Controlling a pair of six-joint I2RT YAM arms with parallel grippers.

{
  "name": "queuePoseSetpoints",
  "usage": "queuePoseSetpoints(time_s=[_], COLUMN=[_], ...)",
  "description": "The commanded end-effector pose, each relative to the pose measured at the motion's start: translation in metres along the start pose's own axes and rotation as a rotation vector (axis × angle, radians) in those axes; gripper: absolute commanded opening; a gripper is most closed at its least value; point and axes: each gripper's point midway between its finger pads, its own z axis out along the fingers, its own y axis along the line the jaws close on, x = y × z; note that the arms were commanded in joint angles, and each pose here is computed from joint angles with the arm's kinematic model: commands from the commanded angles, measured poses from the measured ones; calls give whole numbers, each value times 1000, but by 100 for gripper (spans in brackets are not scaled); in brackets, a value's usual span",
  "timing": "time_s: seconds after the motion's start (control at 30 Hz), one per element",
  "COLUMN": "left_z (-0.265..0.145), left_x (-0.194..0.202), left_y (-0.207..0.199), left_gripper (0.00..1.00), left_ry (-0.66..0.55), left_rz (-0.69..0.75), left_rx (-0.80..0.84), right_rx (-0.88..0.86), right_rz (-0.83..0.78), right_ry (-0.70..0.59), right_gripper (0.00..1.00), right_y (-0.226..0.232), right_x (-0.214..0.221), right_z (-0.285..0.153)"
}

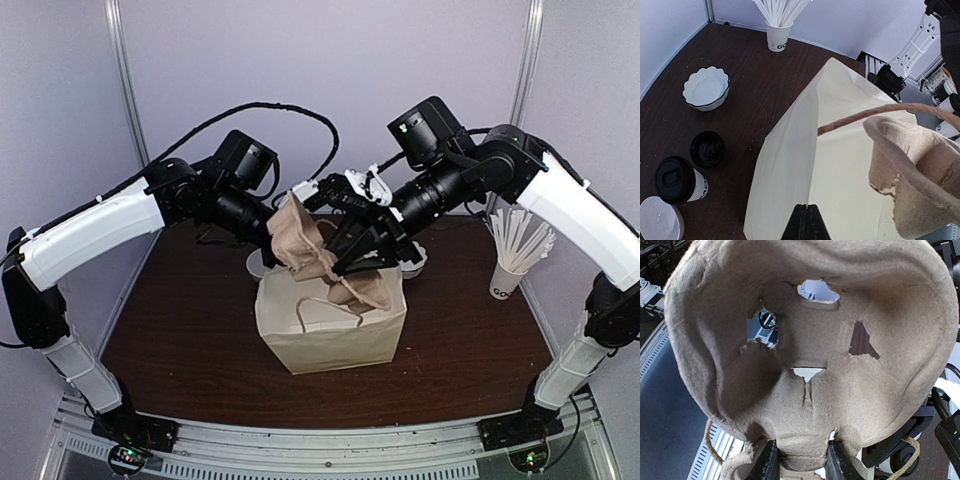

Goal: Pack the takeout coffee

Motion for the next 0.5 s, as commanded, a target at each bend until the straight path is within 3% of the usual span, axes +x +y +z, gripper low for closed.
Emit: queuePoseSetpoints(time_s=[0.0,0.1,0.33,0.47], left_z=[-6,-7,-10,-19], left_x=[-13,-15,-15,-15], left_y=[-5,-4,3,10], left_gripper=[0,2,34,41], left_ry=[-47,-51,-54,-69], left_rz=[15,19,19,25], left_rx=[29,23,-27,-90], right_rx=[69,85,139,178], right_rz=[-53,-37,19,34], right_ry=[-1,24,115,153], right_gripper=[29,29,28,28], right_y=[-7,-10,-18,-25], right_x=[-9,0,39,54], right_z=[-9,-7,10,11])
